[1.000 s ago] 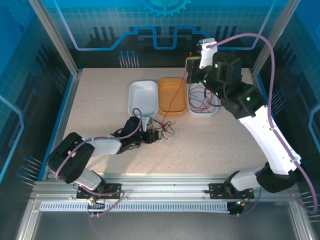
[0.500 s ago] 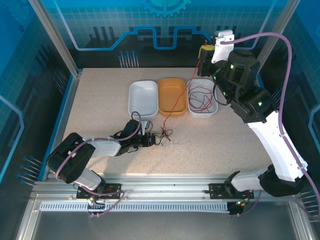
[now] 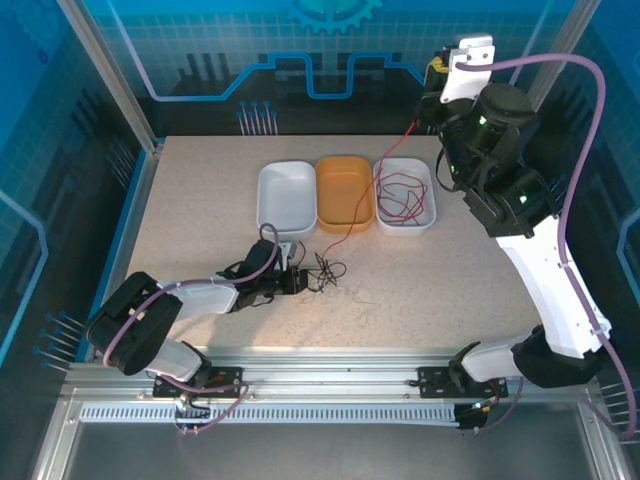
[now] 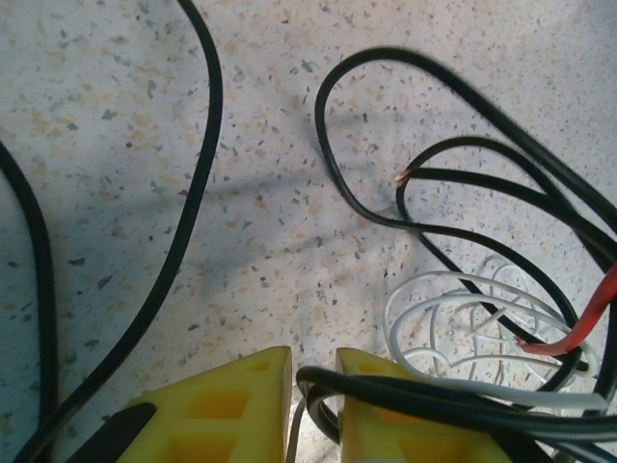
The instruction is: Untangle the cables
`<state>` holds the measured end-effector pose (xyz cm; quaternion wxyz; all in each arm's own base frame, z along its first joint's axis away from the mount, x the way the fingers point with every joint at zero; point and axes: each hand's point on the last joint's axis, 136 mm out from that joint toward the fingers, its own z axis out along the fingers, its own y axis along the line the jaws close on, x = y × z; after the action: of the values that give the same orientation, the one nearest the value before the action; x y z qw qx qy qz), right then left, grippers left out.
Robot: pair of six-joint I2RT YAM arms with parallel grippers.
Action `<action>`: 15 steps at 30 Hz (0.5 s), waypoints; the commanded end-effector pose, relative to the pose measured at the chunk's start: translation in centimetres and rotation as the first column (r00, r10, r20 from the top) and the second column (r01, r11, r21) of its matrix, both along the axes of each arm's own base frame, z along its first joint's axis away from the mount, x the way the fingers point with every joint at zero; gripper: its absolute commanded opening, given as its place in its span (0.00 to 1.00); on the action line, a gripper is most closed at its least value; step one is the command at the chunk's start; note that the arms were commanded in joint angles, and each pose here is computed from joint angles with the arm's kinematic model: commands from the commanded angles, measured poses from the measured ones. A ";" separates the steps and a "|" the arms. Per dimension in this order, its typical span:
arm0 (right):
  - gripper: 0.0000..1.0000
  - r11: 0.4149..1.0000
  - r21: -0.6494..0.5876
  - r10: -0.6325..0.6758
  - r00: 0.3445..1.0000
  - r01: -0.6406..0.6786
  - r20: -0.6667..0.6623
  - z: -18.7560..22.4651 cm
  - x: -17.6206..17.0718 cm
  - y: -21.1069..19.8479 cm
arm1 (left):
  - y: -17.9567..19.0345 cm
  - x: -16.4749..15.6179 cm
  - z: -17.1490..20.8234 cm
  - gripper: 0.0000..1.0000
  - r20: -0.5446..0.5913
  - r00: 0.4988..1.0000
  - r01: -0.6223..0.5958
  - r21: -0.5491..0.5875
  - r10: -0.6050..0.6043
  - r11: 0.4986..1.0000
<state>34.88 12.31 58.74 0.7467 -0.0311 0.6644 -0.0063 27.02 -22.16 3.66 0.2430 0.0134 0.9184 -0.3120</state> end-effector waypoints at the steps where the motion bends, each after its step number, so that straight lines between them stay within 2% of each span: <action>1: 0.00 0.998 0.005 -0.061 0.997 0.060 0.054 1.6 0.7 -1.2 | 0.7 -0.1 0.1 0.20 0.001 1.000 -0.007 0.024 0.007 1.000; 7: 0.00 0.990 -0.034 -0.138 0.988 0.140 0.062 1.9 2.3 -2.1 | 0.9 -0.1 0.7 0.21 0.015 1.000 -0.008 0.032 0.008 0.999; 15: 0.00 0.964 -0.078 -0.235 0.954 0.253 0.185 6.6 2.2 -3.7 | 1.0 0.2 0.1 0.21 0.009 1.000 -0.019 0.053 0.019 0.998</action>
<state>38.64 11.04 61.48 0.7631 -0.0200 0.6379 -0.1022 26.82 -21.49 3.91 0.2462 0.0107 0.9224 -0.2974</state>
